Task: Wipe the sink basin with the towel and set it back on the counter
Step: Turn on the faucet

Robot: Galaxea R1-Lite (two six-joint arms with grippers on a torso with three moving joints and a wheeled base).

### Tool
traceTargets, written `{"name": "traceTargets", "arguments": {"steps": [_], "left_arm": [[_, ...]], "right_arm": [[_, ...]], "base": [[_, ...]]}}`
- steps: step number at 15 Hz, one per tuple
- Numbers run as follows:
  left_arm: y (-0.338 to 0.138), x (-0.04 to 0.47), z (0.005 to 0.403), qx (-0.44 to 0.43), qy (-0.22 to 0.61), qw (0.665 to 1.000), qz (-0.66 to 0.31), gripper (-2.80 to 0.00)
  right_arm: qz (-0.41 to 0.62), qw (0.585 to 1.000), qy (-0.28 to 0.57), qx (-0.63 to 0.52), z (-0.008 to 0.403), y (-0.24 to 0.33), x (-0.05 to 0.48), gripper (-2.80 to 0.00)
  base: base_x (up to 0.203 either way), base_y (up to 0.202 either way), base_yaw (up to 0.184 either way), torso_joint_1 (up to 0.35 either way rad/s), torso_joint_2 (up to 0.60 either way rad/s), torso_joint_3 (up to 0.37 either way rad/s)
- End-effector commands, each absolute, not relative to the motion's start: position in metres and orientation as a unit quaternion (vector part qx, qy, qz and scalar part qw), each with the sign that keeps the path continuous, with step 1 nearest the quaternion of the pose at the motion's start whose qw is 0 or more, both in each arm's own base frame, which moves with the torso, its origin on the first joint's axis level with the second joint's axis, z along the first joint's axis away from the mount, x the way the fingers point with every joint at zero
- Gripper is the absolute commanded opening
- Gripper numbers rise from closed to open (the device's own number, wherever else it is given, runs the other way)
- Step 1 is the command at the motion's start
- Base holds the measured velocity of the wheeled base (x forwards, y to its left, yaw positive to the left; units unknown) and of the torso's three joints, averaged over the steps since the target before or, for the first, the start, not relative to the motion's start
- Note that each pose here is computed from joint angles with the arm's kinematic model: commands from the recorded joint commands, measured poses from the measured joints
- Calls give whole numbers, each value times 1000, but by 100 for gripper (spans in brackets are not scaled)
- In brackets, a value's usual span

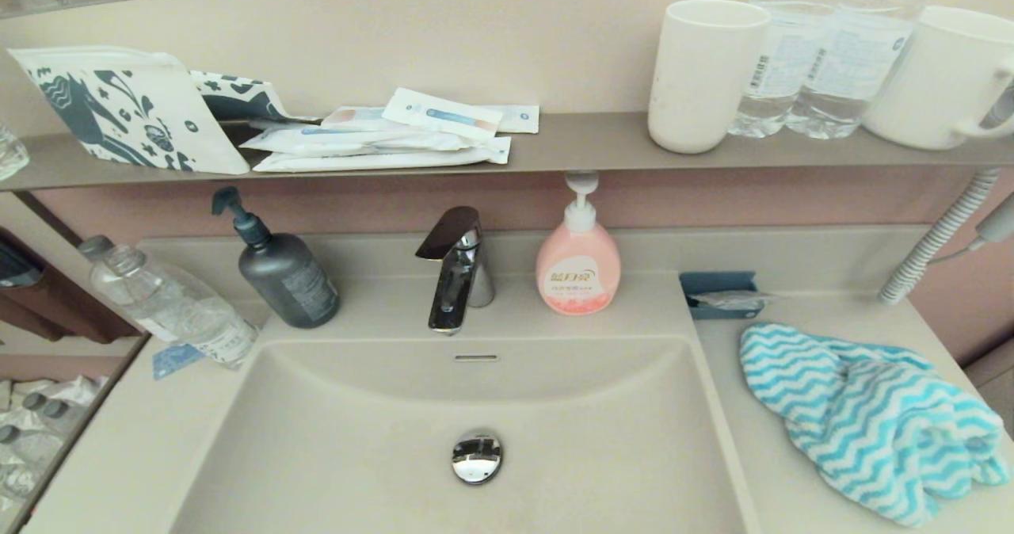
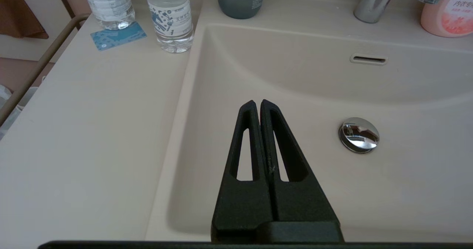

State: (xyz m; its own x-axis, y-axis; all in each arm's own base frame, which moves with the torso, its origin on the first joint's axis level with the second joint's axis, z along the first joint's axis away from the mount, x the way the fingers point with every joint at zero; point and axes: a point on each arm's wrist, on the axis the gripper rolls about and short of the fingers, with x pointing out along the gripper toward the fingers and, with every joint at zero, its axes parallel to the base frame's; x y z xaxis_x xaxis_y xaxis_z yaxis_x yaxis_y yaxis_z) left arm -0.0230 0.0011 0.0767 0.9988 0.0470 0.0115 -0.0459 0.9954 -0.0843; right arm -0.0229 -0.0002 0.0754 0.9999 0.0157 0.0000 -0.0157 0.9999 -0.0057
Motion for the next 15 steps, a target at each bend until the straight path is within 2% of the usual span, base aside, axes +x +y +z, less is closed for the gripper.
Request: {"name": "traceTargets", "arguments": {"steps": [1,9,12,15], "left_arm": [[1,-23,77,-42,-6,999,24,-280],[1,-23,76,-36,-4,999,24,-280],[1,-23,78,9,-6,1000,21,-280],[1,-20,112,3,0,1000,9,-280]], "right_arm": [[8,1000,1,-3,75,0,-23,-280],[8,1000,0,-3,75,0,-23,-280],[8,1000,1,-3,75,0,-23,-280],[8,1000,1,-3,75,0,-23,-280]], "base": [[0,0,0,0,0,0],[0,0,0,0,0,0],[0,0,0,0,0,0],[0,0,0,0,0,0]]}}
